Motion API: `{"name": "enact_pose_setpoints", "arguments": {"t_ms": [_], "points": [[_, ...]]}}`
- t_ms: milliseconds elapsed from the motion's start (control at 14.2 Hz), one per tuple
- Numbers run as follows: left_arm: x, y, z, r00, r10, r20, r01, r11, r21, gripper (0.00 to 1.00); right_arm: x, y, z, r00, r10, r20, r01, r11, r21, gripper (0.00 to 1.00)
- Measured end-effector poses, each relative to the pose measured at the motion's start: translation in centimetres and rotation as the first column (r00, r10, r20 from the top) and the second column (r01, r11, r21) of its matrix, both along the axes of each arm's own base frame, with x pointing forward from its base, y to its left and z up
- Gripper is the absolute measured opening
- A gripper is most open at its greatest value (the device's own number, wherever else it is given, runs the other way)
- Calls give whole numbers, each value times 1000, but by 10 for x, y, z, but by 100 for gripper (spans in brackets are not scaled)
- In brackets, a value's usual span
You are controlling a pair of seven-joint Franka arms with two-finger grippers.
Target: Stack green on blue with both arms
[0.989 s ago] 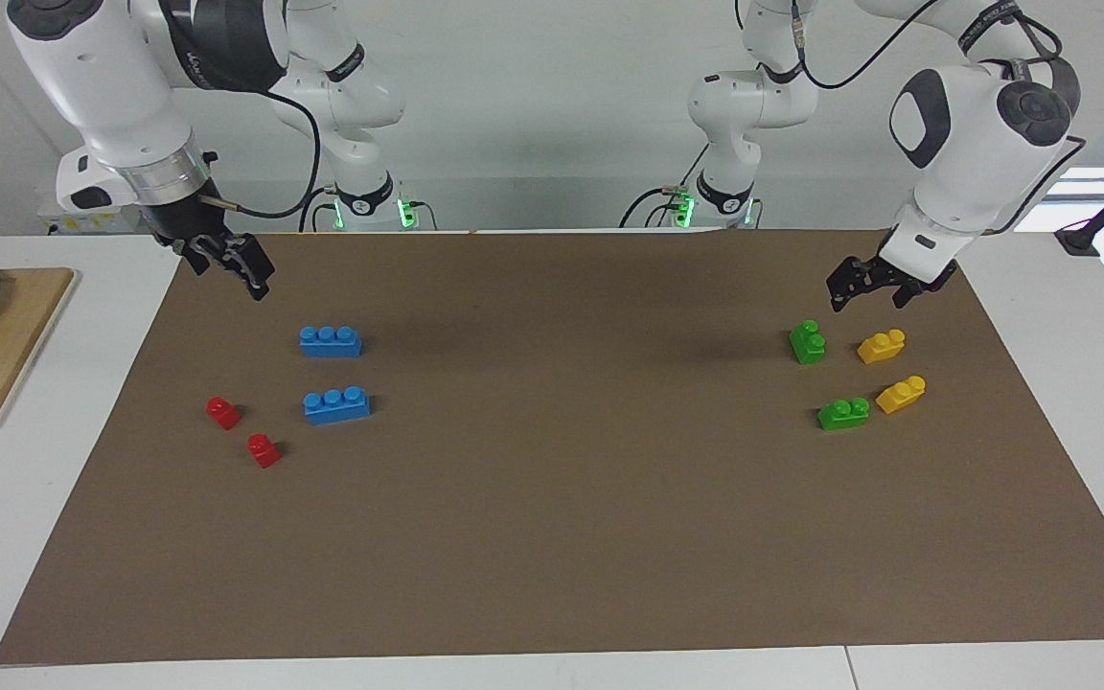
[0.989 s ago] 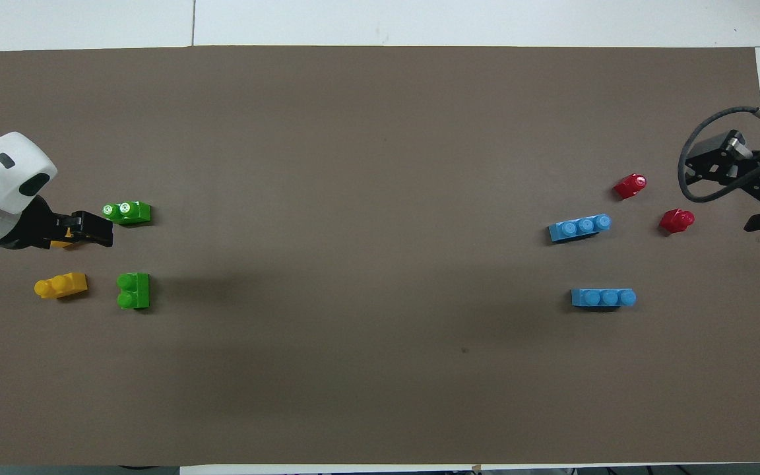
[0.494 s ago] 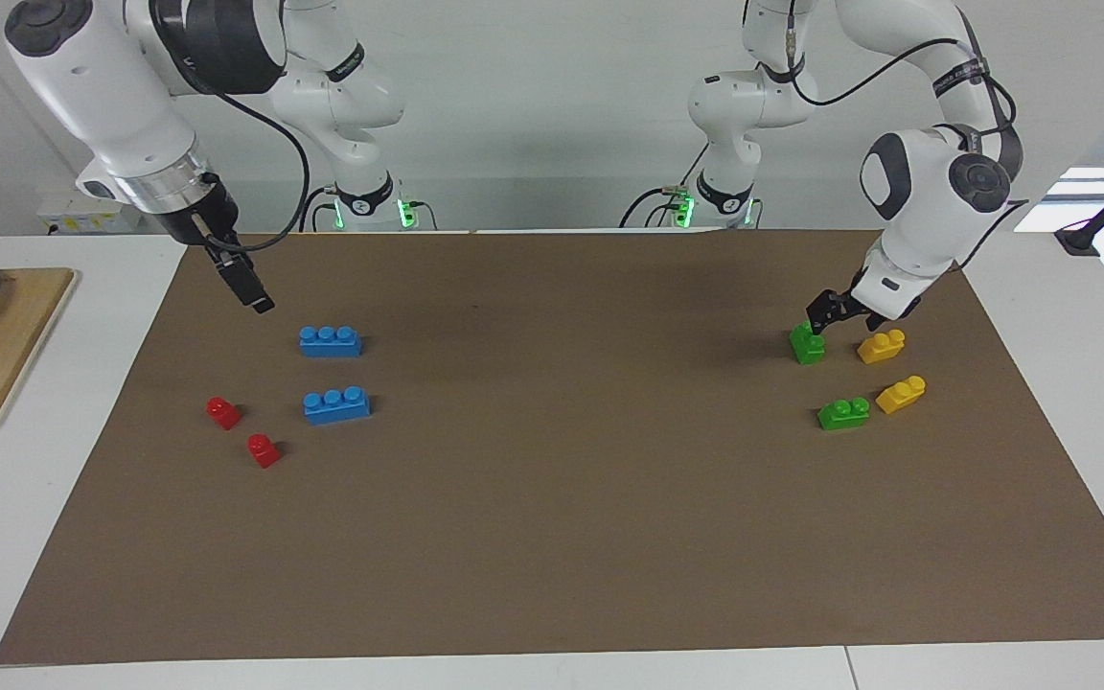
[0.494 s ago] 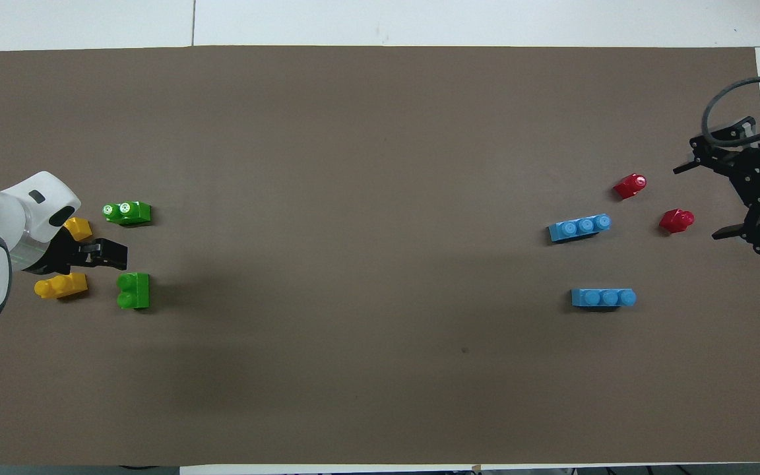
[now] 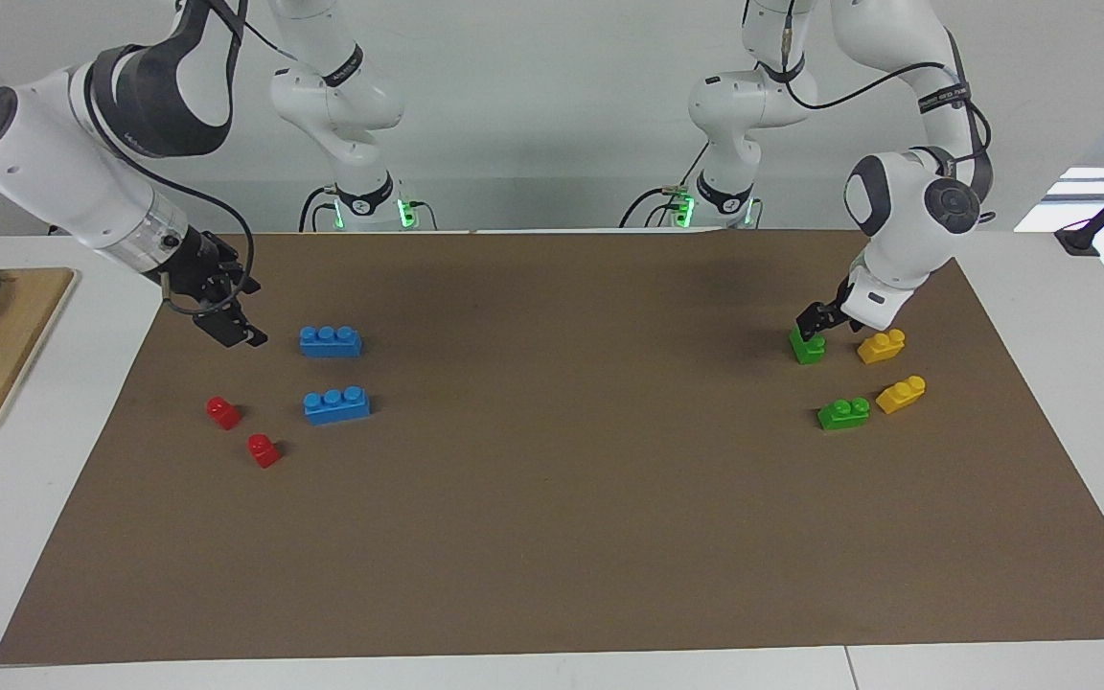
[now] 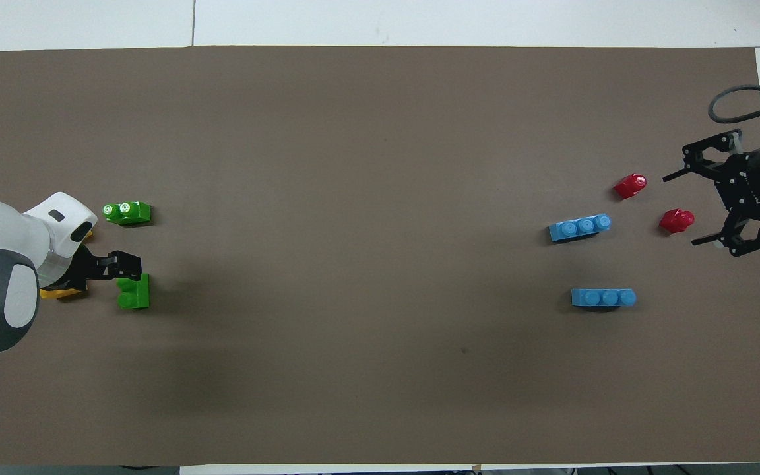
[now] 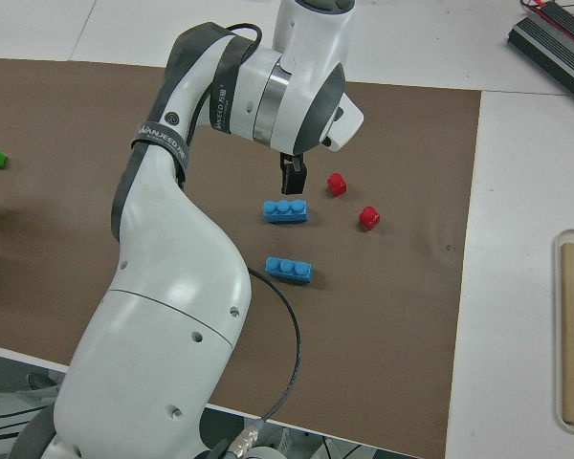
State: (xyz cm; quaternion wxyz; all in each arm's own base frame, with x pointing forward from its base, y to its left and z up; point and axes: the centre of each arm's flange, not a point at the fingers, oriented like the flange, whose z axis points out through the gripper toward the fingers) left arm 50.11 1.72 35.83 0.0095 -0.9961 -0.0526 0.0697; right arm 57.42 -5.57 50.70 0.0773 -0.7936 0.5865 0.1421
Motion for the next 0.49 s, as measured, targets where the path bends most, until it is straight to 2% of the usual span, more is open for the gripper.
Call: {"name": "enact_pose_setpoints", "arguments": {"t_ms": [283,494], "points": [[-9,-1,-21,1000,1,28,-1,1000,0,100,5,-17,-46,993,-71,-89,75,996,45,99],[-13,-3,-30,1000,1,24,-1,1000,0,100,10,-27,-70,988,-111,-112,120,990,76,100]]}}
